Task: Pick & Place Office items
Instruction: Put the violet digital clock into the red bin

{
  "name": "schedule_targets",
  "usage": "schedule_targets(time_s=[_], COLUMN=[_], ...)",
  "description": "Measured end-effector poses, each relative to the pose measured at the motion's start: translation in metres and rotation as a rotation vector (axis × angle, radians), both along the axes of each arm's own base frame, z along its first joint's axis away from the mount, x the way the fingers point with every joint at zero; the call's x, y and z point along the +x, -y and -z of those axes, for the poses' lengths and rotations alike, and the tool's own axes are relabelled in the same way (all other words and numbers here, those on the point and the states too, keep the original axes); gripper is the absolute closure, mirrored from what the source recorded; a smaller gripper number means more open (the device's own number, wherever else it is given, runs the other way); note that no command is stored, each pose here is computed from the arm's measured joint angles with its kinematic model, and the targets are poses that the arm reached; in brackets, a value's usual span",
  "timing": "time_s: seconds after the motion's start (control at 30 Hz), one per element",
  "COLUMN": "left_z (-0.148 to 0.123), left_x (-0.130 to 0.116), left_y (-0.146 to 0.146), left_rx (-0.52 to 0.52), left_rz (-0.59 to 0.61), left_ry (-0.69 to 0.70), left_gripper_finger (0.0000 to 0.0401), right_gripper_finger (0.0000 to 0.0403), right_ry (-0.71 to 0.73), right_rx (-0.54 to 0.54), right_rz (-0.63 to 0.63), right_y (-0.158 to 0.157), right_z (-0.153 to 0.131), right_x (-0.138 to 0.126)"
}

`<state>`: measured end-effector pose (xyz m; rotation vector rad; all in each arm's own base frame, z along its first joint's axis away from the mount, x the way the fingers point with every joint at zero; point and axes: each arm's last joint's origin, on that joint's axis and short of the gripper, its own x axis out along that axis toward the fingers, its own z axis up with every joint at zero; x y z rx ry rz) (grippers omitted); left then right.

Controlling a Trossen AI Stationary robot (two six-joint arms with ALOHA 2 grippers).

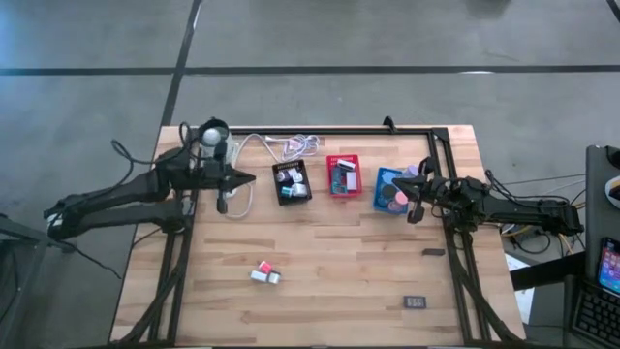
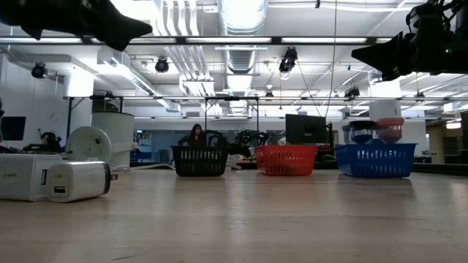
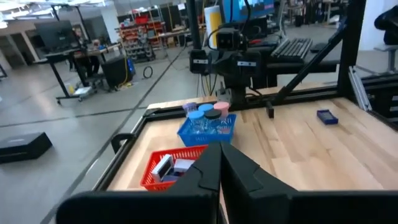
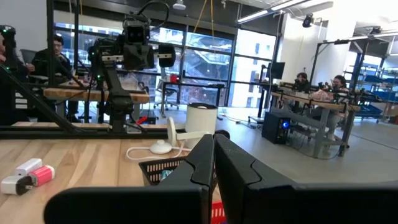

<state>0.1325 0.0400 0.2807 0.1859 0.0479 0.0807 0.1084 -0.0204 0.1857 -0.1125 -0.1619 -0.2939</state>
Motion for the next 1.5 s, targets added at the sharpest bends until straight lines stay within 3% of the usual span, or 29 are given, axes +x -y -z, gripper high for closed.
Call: schedule_targets(time_s=[0.27, 0.5, 0.7, 1.17, 1.5], left_z=[0.024, 0.058, 0.076, 0.104, 0.106], left_x=[-0.005, -0.007, -0.011, -0.017, -0.017], left_y=[0.002, 0.003, 0.004, 0.008, 0.009], left_rx=[0.052, 0.050, 0.081, 0.084, 0.091], left_rz=[0.008, 0.009, 0.014, 0.069, 0.096], left_ry=[0.091, 0.033, 0.090, 0.113, 0.094], left_gripper_finger=[0.0396, 0.0396, 0.0396, 0.0398, 0.0395], right_gripper_finger=[0.0394, 0.0394, 0.0394, 0.0394, 0.0394], right_ry=[0.001, 0.000, -0.001, 0.000, 0.000], right_rx=[0.000, -0.002, -0.005, 0.000, -0.001], right_rz=[0.000, -0.001, 0.000, -0.001, -0.001], right_y=[0.000, 0.000, 0.000, 0.000, 0.000], right_z=[0.000, 0.000, 0.000, 0.000, 0.000], right_x=[0.000, 0.000, 0.000, 0.000, 0.000])
